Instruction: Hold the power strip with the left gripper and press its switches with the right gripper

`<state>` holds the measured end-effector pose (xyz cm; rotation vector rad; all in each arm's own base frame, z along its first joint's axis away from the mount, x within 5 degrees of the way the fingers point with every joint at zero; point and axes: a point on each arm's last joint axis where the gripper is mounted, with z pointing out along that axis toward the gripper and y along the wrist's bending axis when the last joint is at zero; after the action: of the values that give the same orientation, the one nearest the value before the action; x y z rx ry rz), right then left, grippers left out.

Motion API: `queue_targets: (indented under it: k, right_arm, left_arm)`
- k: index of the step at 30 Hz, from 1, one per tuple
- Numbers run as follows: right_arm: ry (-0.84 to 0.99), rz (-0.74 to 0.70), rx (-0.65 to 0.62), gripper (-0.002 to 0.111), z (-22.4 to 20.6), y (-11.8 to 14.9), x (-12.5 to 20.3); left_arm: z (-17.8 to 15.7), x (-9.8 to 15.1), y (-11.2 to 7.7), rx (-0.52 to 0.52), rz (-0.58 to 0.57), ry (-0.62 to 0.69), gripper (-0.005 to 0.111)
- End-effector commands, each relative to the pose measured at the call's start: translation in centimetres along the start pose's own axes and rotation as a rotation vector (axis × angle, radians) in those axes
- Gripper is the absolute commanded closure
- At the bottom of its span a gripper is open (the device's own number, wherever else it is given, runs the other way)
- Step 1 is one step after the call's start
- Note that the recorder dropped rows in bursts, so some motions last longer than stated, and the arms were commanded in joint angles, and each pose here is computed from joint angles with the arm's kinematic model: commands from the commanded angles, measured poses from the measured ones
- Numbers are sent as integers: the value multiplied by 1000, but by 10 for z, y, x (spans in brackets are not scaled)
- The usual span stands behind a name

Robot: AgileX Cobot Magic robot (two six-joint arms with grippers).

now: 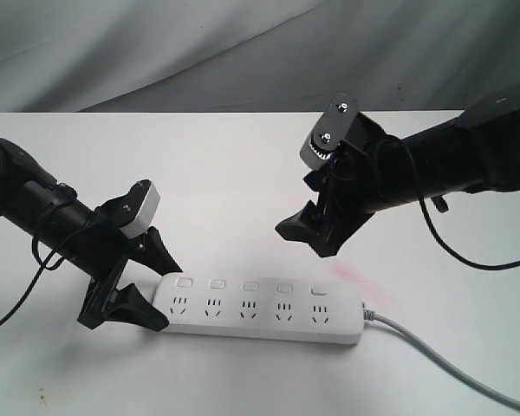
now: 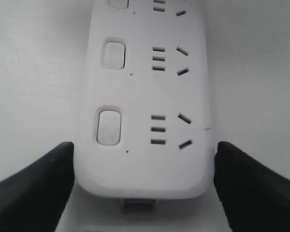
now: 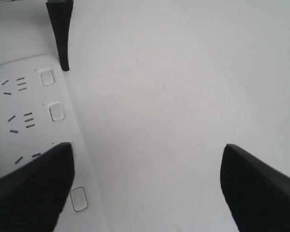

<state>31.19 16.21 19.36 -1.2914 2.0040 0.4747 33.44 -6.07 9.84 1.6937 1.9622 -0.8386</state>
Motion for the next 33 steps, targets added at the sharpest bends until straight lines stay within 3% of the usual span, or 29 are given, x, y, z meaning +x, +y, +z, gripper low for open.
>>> queue_targets:
  k: [1,14,33]
  right_arm:
    - [37,20,16,33,-6,-5,15]
    - [115,109,-20,33,11,-5,51]
    - [191,117,-5,33,28,-9,70]
  left_arm:
    - [1,0,1,-2,2,-2,59]
    - [1,0,1,-2,2,-2,59]
    - [1,0,1,-2,2,-2,59]
